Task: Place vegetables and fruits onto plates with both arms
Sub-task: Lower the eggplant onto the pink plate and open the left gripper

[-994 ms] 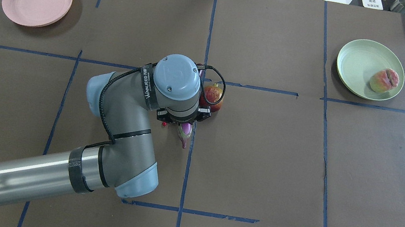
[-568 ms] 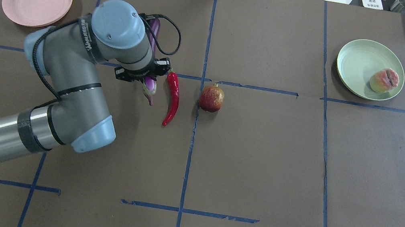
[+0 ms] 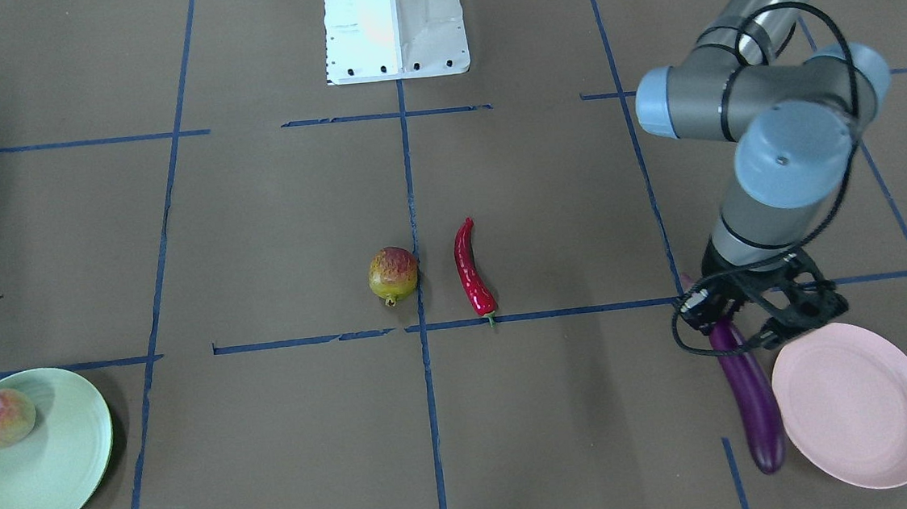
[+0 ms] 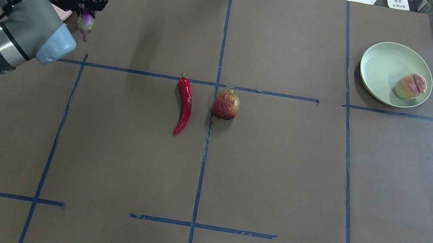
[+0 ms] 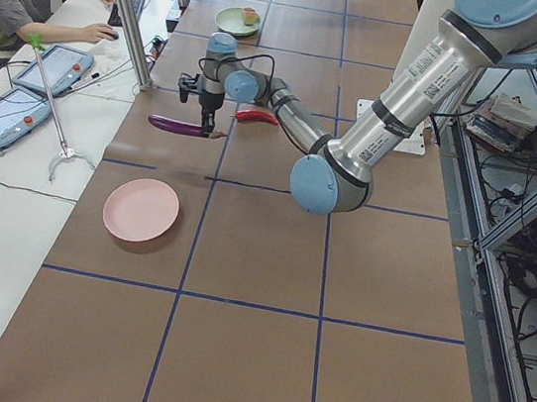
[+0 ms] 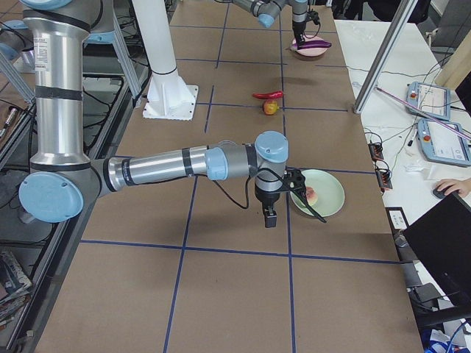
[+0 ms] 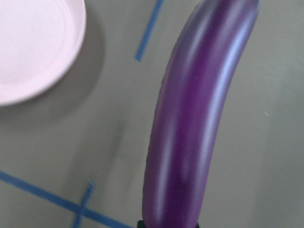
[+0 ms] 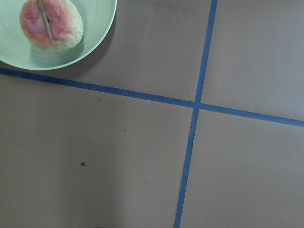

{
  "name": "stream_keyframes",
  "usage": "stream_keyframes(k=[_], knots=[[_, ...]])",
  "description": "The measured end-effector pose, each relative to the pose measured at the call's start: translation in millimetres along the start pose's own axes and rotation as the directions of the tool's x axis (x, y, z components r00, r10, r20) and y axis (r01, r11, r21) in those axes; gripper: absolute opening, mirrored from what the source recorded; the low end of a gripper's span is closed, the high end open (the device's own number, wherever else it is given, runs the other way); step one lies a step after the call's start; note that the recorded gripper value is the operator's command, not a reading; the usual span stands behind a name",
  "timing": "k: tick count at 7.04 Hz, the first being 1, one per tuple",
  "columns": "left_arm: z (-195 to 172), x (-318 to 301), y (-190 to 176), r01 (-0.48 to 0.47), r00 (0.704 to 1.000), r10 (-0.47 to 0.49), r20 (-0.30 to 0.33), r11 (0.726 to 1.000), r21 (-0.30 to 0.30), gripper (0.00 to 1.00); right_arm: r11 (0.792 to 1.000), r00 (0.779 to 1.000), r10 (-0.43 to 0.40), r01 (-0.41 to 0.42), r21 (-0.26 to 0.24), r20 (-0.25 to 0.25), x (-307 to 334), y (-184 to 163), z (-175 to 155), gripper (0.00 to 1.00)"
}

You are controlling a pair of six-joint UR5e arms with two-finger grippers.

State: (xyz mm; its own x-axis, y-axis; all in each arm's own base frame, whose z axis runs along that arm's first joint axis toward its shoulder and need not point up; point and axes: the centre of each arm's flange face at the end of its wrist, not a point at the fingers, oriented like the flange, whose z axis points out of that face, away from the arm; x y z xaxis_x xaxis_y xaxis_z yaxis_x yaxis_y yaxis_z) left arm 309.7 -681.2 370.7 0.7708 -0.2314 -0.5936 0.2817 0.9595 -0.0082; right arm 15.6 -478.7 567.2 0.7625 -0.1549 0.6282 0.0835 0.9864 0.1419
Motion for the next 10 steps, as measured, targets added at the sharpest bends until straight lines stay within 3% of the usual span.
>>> stream_keyframes(k=[2,3,4,5,7,10], knots=[[60.9,-93.4,-61.6,-0.136,0.989,0.138,0.055,0.990,-0.026,0.15,1.000,1.000,-0.003,0.003,0.002,0.012,-2.2,-1.2,-0.9,1.00],[95.3,-126.9,-71.6,-0.173,0.983,0.174,0.054,0.985,-0.022,0.33,1.000,1.000,-0.003,0.003,0.003,0.017,-3.1,-1.5,-1.2,1.00],[115.9,-145.3,-72.3,-0.191,0.980,0.192,0.050,0.981,-0.018,0.58,1.000,1.000,-0.004,0.004,0.004,0.023,-3.9,-1.8,-1.6,1.00],[123.7,-152.3,-71.4,-0.203,0.978,0.204,0.043,0.979,-0.019,1.00,1.000,1.000,-0.007,0.007,0.005,0.024,-4.4,-2.4,-2.0,1.00],[115.7,-164.3,-66.9,-0.251,0.968,0.250,-0.030,0.967,-0.042,1.00,0.999,0.999,-0.035,0.034,0.021,0.028,-12.0,-4.8,-5.5,0.99],[57.7,-231.3,-74.7,-0.313,0.935,0.305,-0.178,0.949,-0.018,1.00,0.995,0.993,-0.094,0.092,0.034,0.068,-65.3,-24.5,-4.0,1.00]])
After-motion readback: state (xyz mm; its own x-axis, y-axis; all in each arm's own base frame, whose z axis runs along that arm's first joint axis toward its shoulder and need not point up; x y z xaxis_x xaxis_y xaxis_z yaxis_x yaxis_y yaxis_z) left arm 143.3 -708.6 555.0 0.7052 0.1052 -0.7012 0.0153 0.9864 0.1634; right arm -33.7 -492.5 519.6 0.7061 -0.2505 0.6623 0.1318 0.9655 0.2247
